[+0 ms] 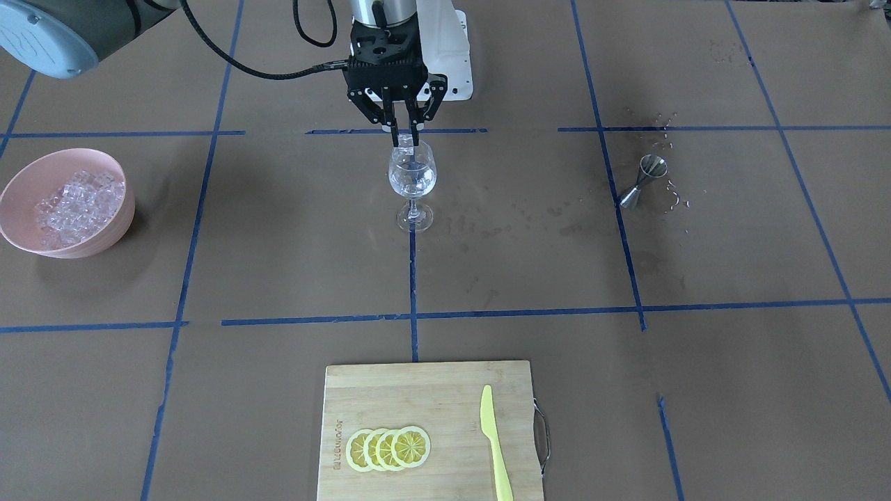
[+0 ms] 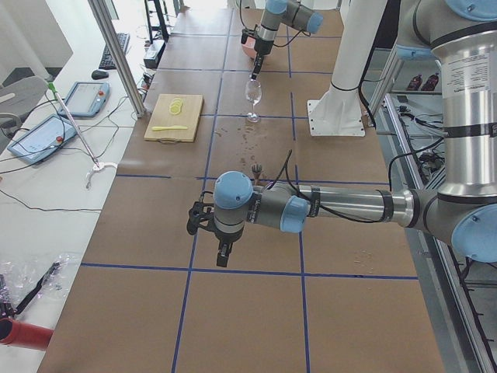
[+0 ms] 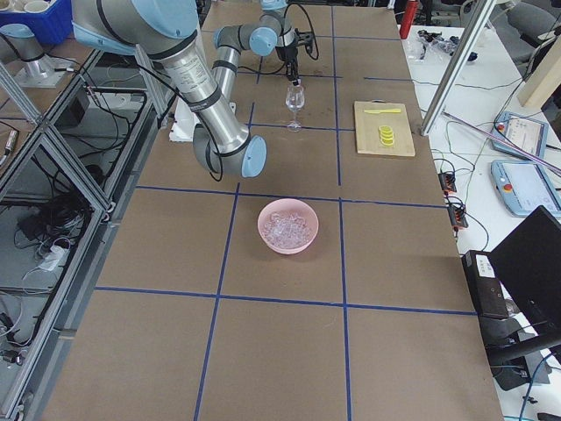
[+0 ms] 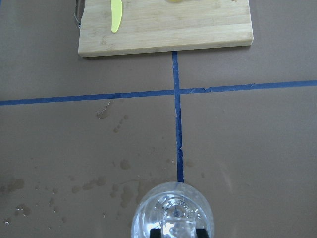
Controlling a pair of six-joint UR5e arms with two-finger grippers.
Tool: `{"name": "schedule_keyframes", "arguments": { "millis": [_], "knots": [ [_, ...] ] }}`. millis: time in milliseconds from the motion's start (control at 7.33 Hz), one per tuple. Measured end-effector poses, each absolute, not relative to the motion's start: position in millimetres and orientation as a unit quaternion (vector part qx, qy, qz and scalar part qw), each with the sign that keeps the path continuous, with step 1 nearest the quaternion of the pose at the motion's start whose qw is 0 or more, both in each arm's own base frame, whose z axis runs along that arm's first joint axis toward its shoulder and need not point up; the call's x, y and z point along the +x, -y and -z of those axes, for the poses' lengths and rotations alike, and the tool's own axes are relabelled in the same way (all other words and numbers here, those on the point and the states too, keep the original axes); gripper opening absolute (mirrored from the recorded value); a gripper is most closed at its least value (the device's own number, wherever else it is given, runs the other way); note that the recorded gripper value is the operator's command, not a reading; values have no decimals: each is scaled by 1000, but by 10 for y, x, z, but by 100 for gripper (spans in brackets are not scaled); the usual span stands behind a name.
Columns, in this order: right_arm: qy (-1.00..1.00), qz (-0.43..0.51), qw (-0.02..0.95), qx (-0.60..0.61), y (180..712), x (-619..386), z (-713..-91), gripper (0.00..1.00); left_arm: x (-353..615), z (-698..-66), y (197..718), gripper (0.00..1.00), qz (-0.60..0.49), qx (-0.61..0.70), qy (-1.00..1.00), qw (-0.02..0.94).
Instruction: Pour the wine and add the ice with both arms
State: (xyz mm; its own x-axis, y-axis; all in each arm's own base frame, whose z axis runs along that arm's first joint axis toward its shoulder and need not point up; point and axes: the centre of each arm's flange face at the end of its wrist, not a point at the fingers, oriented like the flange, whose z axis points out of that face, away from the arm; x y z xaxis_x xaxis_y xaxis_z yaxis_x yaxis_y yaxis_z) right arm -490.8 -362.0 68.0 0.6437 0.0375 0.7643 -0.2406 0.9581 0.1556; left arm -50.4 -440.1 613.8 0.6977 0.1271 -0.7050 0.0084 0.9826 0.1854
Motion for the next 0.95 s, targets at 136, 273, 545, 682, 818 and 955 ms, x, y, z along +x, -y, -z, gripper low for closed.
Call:
{"name": "schedule_keyframes", "arguments": {
  "millis": [136, 273, 545, 682, 818, 955],
  "knots": [
    [411, -76, 900, 122, 3592, -4954, -692, 39, -504, -6141, 4399, 100, -33, 87, -387, 917],
    [410, -75, 901, 122, 3579, -4978, -687, 99, -506, -6146, 4396, 100, -32, 87, -387, 917],
    [409, -74, 901, 121, 3585, -5019, -659, 100, -509, -6167, 4380, 100, -31, 85, -387, 917],
    [409, -73, 901, 120, 3587, -5035, -643, 100, -508, -6186, 4356, 100, -31, 83, -387, 918],
    [411, -73, 901, 120, 3597, -5024, -610, 100, -508, -6196, 4342, 100, -30, 83, -387, 918],
    [408, -77, 902, 120, 3687, -4935, -597, 100, -509, -6208, 4331, 100, -30, 82, -388, 918]
  ]
}}
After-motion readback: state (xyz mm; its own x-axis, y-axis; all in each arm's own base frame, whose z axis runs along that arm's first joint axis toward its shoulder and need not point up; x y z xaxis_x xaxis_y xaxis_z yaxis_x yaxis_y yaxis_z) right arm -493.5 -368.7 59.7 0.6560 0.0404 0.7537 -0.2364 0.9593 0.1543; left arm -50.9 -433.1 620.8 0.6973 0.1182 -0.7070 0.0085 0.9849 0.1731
